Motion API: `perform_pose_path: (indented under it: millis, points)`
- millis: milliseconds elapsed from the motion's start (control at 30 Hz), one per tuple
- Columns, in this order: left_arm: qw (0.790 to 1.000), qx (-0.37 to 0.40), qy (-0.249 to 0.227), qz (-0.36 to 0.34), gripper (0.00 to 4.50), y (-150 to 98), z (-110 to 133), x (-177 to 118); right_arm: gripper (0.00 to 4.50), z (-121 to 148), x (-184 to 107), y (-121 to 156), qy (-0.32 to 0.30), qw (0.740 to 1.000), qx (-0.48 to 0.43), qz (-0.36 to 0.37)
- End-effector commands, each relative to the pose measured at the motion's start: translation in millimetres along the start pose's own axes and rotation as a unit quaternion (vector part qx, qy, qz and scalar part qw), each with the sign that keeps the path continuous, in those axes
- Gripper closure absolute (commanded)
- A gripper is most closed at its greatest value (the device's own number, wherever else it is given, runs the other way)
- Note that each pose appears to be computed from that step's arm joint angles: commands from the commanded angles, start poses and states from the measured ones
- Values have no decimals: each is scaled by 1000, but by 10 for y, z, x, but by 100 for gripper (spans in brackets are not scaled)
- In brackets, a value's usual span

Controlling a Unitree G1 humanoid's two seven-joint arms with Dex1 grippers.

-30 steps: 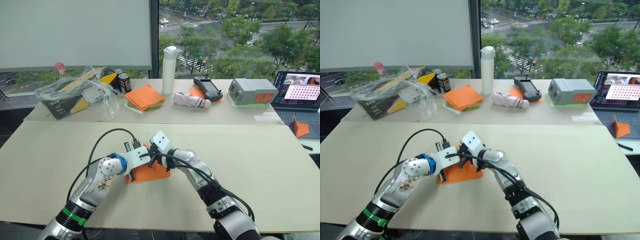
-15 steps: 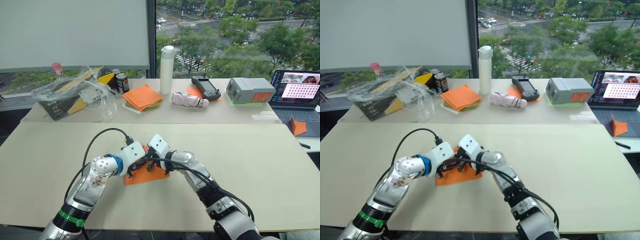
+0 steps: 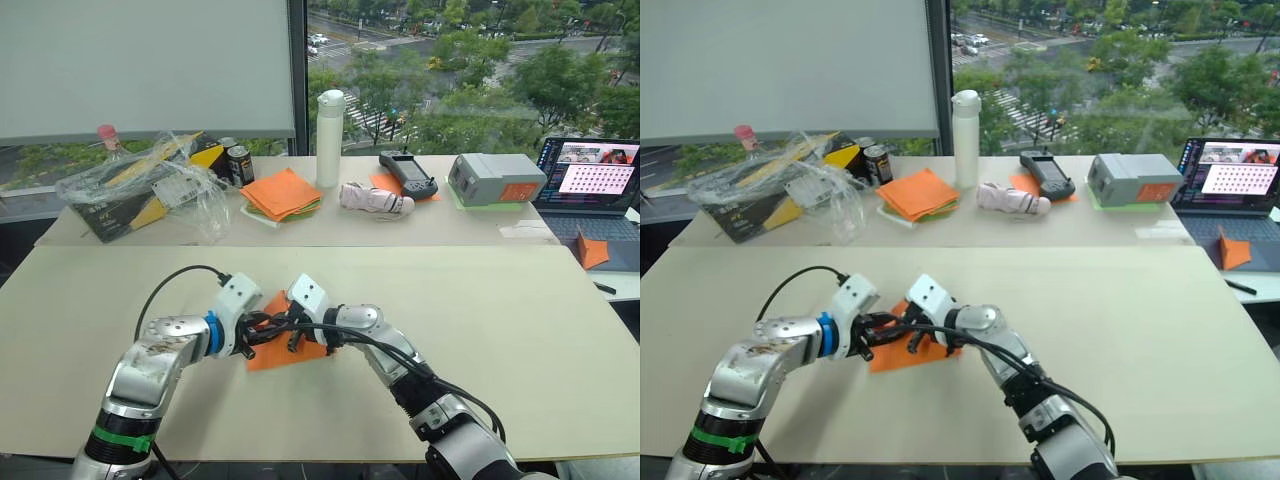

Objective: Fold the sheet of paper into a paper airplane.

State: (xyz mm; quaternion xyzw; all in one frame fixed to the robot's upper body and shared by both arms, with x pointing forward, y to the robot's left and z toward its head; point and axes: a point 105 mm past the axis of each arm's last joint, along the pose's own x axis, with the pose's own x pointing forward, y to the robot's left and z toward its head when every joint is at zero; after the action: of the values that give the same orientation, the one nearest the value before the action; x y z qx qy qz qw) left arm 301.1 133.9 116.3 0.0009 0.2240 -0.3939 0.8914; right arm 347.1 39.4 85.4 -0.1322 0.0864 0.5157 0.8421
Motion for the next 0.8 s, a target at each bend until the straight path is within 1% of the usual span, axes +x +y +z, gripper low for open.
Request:
perform_pose_path:
  millis: [33, 167, 233, 333, 567, 667, 733, 800]
  points:
    - [998, -41, -52, 4, 245, 84, 233, -135, 450, 81, -6, -37, -17, 1000, -1, -14]
    - [992, -90, -85, 28, 245, 270, 334, -245, 450, 81, -6, -33, -18, 1000, 0, -15]
    - [990, -103, -90, 36, 245, 327, 348, -278, 450, 81, -7, -32, -18, 1000, 0, -15]
    - [991, -102, -82, 35, 245, 328, 316, -296, 450, 82, -9, -32, -18, 1000, 0, -16]
    - [988, -121, -75, 66, 245, 499, 186, -368, 450, 77, -20, -31, -19, 1000, 1, -18]
    - [984, -138, -66, 90, 245, 614, 70, -386, 450, 76, -22, -25, -19, 1000, 2, -18]
    - [983, -143, -60, 97, 245, 648, 8, -386, 450, 74, -24, -21, -19, 1000, 1, -18]
    - [982, -155, -67, 88, 299, 628, -5, -375, 450, 73, -25, -14, -19, 1000, 1, -18]
